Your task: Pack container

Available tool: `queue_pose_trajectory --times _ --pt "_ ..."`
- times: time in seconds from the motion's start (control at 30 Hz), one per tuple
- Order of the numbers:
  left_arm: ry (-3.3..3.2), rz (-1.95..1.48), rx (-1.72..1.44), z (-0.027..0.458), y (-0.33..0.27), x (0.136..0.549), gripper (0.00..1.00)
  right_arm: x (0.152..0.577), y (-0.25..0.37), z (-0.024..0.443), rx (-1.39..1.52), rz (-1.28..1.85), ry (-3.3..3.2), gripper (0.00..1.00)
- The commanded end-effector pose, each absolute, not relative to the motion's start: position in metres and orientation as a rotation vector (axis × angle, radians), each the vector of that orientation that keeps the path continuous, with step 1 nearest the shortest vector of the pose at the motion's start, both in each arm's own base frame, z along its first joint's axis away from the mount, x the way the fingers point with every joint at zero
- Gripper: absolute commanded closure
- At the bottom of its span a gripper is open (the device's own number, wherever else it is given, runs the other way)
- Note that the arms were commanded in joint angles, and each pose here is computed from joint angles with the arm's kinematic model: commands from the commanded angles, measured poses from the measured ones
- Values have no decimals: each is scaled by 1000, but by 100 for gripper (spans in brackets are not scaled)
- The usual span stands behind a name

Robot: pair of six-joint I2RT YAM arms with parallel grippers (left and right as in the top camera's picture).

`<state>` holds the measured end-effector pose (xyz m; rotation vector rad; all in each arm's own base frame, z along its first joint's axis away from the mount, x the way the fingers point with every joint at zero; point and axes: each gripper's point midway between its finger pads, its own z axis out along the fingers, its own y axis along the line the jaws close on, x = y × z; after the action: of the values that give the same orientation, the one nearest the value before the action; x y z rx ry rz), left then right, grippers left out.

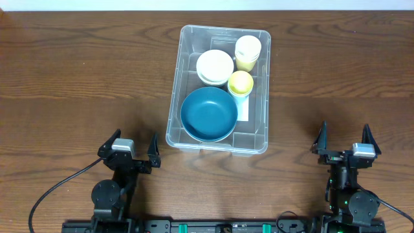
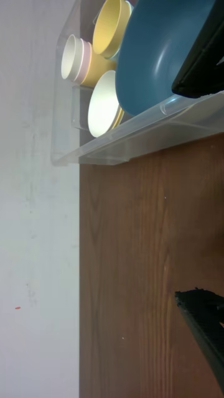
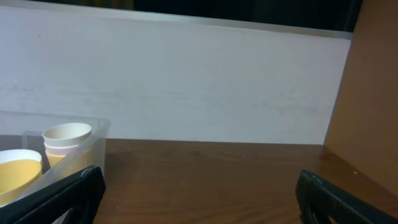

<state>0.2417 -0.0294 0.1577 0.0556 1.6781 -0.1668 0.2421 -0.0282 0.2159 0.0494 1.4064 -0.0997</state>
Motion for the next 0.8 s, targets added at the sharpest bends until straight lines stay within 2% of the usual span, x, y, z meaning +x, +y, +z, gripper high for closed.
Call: queue_pose_trajectory --times 0.0,0.57,0.77 --pt "1717 -159 63 139 -30 242 2 240 -37 217 96 -118 1396 1" --pt "1717 -159 63 139 -30 242 2 241 -44 203 137 -147 1450 1" --pt "1717 -159 63 139 -30 242 2 235 -68 202 251 -248 1442 1"
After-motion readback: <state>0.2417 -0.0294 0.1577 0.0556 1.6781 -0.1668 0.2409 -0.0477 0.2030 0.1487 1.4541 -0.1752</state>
